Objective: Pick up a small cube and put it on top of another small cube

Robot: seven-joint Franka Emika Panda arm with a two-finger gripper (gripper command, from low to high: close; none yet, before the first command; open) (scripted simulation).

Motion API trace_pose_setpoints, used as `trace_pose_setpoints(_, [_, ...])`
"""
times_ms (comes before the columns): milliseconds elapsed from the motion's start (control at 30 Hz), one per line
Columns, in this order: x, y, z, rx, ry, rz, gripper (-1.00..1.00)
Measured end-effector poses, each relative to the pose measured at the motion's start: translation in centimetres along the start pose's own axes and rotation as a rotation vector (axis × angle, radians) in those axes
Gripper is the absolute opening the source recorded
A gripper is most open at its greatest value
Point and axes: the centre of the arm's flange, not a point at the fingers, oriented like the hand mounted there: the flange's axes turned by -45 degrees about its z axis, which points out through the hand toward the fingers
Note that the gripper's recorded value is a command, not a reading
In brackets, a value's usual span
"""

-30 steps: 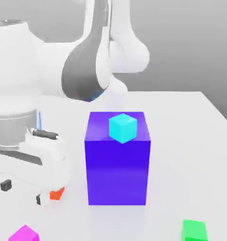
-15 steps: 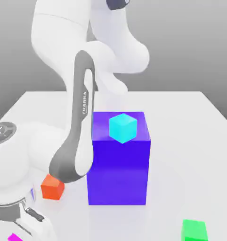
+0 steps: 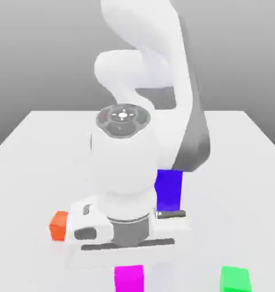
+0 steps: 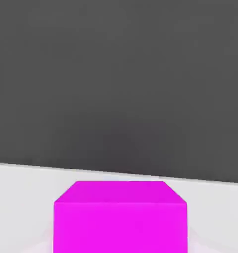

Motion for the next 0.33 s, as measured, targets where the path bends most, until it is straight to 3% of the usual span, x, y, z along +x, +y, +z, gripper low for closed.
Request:
trace_pose_setpoints(133, [0.9, -9.6, -0.3, -0.007, -0.002, -0.348, -1.0])
trace_pose_setpoints(233, [1.1, -13.3, 3.7, -0.013, -0.003, -0.488, -1.0])
trace_pose_setpoints(267, [1.0, -13.6, 4.5, -0.013, -0.003, -0.498, 1.0])
trace_pose_setpoints(333, [1.0, -13.6, 4.5, -0.013, -0.003, -0.498, 1.0])
